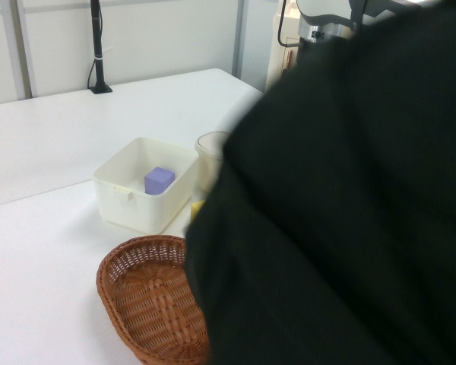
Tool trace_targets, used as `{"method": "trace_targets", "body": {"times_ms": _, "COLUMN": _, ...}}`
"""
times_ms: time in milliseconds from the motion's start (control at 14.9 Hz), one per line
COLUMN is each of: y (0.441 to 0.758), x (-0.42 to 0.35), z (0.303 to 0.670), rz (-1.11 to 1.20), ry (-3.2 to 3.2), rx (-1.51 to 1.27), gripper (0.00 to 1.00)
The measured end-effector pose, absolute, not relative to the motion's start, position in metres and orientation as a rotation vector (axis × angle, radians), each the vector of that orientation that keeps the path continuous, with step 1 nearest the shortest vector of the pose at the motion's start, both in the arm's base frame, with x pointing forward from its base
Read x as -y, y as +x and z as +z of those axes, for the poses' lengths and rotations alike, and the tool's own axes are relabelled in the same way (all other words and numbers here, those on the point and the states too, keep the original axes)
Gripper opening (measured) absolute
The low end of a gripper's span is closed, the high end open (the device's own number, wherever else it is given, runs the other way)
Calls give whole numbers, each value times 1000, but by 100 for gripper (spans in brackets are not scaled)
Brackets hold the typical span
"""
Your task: Put the bread in the basket
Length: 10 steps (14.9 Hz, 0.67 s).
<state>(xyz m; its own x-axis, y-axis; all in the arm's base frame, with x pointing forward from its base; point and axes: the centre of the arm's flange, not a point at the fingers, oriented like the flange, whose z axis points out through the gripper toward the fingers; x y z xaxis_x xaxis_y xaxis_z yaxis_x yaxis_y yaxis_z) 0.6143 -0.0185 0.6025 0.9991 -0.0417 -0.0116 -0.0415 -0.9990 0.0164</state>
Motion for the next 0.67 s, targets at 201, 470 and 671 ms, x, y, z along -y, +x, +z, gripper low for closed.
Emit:
{"method": "trace_targets", "body": {"times_ms": 201, "y": 615, "x": 16, "z": 600, "rz": -22, "ry": 3151, "rx": 52, "gripper": 100}}
{"method": "trace_targets", "body": {"times_ms": 470, "y": 619, "x": 15, "z": 594, "rz": -26, "ry": 3185, "rx": -45, "gripper": 100}}
{"method": "trace_targets", "body": {"times_ms": 671, "y": 624, "x": 19, "z": 596, "rz": 33, "ry": 3183, "rx": -22, "gripper": 100}}
